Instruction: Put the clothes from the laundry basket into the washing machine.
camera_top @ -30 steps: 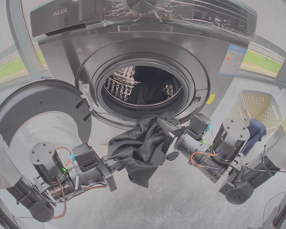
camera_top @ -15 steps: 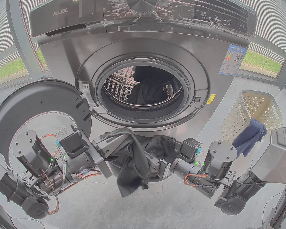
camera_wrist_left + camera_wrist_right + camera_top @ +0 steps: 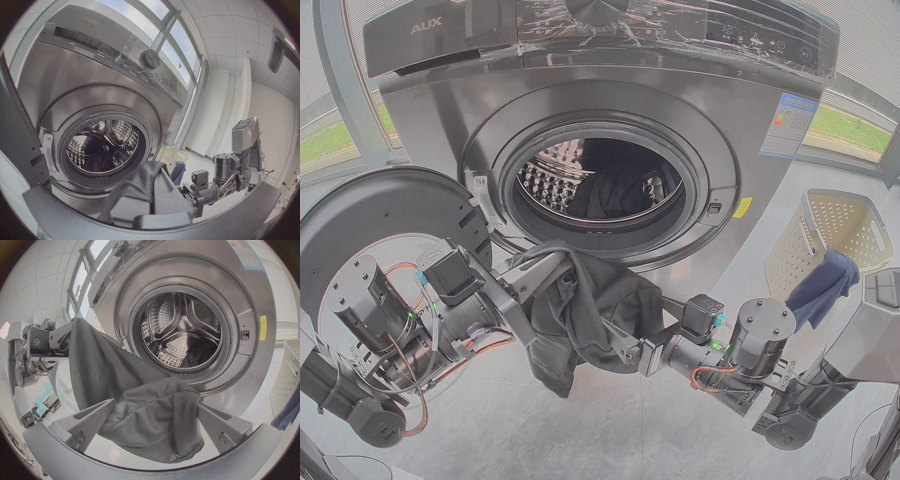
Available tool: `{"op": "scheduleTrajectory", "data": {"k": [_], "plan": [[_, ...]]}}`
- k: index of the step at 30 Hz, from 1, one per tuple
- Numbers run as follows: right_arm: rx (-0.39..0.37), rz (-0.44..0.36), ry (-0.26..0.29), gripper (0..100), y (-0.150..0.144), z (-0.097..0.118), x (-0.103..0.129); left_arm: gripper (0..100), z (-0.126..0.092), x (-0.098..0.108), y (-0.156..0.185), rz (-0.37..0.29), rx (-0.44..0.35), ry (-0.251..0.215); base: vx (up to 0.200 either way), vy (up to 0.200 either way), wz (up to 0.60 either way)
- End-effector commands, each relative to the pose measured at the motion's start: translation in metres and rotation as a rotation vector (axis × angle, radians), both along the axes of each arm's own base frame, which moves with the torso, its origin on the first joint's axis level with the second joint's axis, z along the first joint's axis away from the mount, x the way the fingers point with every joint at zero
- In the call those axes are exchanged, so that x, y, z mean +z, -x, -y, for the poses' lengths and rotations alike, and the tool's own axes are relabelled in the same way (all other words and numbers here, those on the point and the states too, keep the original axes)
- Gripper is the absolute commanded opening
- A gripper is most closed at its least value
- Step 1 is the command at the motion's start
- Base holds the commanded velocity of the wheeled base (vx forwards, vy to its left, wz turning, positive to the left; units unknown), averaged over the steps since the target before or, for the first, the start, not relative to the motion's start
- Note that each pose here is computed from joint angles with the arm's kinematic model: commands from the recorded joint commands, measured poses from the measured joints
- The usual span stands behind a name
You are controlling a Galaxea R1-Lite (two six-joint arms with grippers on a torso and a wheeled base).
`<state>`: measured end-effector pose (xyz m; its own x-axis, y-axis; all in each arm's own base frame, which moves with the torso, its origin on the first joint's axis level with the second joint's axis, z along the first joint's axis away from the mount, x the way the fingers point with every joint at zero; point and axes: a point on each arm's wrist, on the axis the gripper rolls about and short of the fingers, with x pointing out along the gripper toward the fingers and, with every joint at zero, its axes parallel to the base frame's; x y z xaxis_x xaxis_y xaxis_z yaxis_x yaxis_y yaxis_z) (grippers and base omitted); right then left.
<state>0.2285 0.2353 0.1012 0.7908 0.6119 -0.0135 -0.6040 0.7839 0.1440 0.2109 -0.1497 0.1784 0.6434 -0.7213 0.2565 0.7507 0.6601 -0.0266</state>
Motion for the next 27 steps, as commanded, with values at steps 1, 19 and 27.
{"op": "scheduleTrajectory", "data": {"k": [1, 19, 27], "plan": [[-0.014, 0.009, -0.008, 100, -0.001, 0.006, 0.005, 0, 0.0, 0.003, -0.004, 0.011, 0.013, 0.011, 0.0, 0.0, 0.0], [-0.049, -0.034, 0.044, 100, -0.004, 0.02, -0.01, 0, -0.003, 0.017, -0.009, 0.03, 0.051, 0.076, 0.0, 0.0, 0.0], [0.072, 0.024, -0.002, 100, 0.008, -0.014, 0.002, 0, -0.002, 0.014, -0.01, 0.02, 0.05, 0.069, 0.0, 0.0, 0.0]]}}
